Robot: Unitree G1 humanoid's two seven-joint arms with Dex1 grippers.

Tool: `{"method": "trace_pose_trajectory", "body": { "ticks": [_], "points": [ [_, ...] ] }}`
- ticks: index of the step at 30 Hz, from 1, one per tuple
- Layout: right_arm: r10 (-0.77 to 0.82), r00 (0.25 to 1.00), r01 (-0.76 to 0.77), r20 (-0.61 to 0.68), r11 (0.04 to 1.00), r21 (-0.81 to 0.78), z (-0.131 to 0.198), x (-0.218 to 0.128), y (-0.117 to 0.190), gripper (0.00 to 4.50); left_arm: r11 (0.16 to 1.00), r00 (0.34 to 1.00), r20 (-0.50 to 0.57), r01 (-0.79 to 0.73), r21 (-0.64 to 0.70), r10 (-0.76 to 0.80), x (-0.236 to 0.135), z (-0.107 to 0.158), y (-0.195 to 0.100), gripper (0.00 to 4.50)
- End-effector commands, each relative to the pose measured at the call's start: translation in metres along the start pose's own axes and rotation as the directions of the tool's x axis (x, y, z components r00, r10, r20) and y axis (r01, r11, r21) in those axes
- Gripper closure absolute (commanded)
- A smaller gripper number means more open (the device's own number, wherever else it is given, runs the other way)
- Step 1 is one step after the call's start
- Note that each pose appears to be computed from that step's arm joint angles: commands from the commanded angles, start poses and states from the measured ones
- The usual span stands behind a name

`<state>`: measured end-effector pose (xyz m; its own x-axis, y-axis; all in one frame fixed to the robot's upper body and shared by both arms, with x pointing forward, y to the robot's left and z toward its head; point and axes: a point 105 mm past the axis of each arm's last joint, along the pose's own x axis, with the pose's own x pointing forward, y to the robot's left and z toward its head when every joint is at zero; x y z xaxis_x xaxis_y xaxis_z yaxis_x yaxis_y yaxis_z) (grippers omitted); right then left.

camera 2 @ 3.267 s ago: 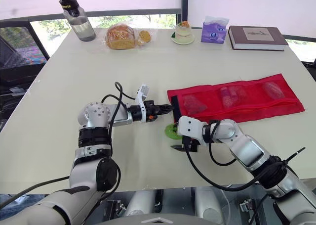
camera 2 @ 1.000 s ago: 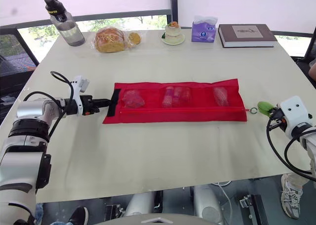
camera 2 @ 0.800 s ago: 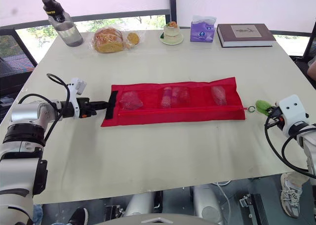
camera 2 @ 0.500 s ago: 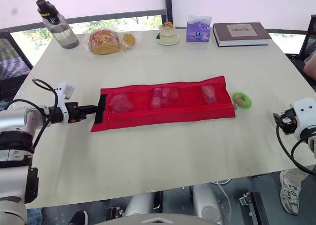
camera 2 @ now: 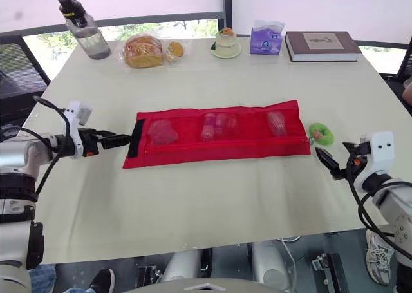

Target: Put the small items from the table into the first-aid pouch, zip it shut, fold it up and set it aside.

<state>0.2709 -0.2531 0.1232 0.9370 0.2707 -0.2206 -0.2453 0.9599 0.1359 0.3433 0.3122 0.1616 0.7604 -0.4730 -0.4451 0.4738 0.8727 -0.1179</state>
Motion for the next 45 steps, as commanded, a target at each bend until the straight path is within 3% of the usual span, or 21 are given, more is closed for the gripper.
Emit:
{"method": "trace_pose_trajectory", "body": {
  "ticks": [1, 7, 15, 21, 27, 31, 34, 36, 39, 45],
  "points": [
    [-0.020, 0.998, 0.017, 0.053, 0.998, 0.063, 0.007, -0.002, 0.002, 0.00, 0.973, 0.982, 0.132, 0.107, 0.206, -0.136, -0.019, 0.054, -0.030, 0.04],
    [-0.010, 0.999, 0.002, 0.042, 0.982, 0.188, -0.009, 0.011, 0.009, 0.00, 0.852, 0.915, 0.086, 0.328, 0.407, -0.394, -0.012, 0.066, -0.088, 0.04],
    [0.072, 0.997, -0.078, 0.029, 0.955, 0.286, -0.022, 0.039, 0.022, 0.00, 0.605, 0.715, 0.004, 0.588, 0.537, -0.699, -0.014, 0.071, -0.170, 0.04],
    [0.138, 0.988, -0.152, 0.067, 0.924, 0.350, -0.019, 0.056, 0.040, 0.00, 0.514, 0.640, -0.049, 0.658, 0.550, -0.767, -0.020, 0.068, -0.184, 0.04],
    [0.217, 0.970, -0.243, 0.110, 0.868, 0.432, -0.021, 0.060, 0.055, 0.00, 0.483, 0.622, -0.085, 0.681, 0.551, -0.778, -0.023, 0.059, -0.187, 0.04],
    [0.216, 0.970, -0.243, 0.110, 0.875, 0.420, -0.020, 0.064, 0.055, 0.82, 0.471, 0.616, -0.089, 0.680, 0.562, -0.783, -0.022, 0.058, -0.190, 0.00],
    [0.174, 0.979, -0.204, 0.111, 0.890, 0.407, -0.017, 0.067, 0.048, 2.15, 0.473, 0.619, -0.082, 0.672, 0.571, -0.781, -0.022, 0.062, -0.191, 0.00],
    [0.162, 0.980, -0.195, 0.114, 0.896, 0.399, -0.016, 0.067, 0.046, 3.32, 0.473, 0.621, -0.082, 0.669, 0.573, -0.779, -0.022, 0.062, -0.191, 0.00],
    [0.158, 0.979, -0.197, 0.130, 0.897, 0.395, -0.013, 0.064, 0.045, 4.43, 0.470, 0.624, -0.087, 0.667, 0.578, -0.777, -0.021, 0.061, -0.191, 0.00],
    [0.119, 0.983, -0.162, 0.141, 0.922, 0.351, -0.007, 0.043, 0.025, 4.43, 0.476, 0.631, -0.071, 0.649, 0.593, -0.773, -0.021, 0.066, -0.194, 0.00]
  ]
}}
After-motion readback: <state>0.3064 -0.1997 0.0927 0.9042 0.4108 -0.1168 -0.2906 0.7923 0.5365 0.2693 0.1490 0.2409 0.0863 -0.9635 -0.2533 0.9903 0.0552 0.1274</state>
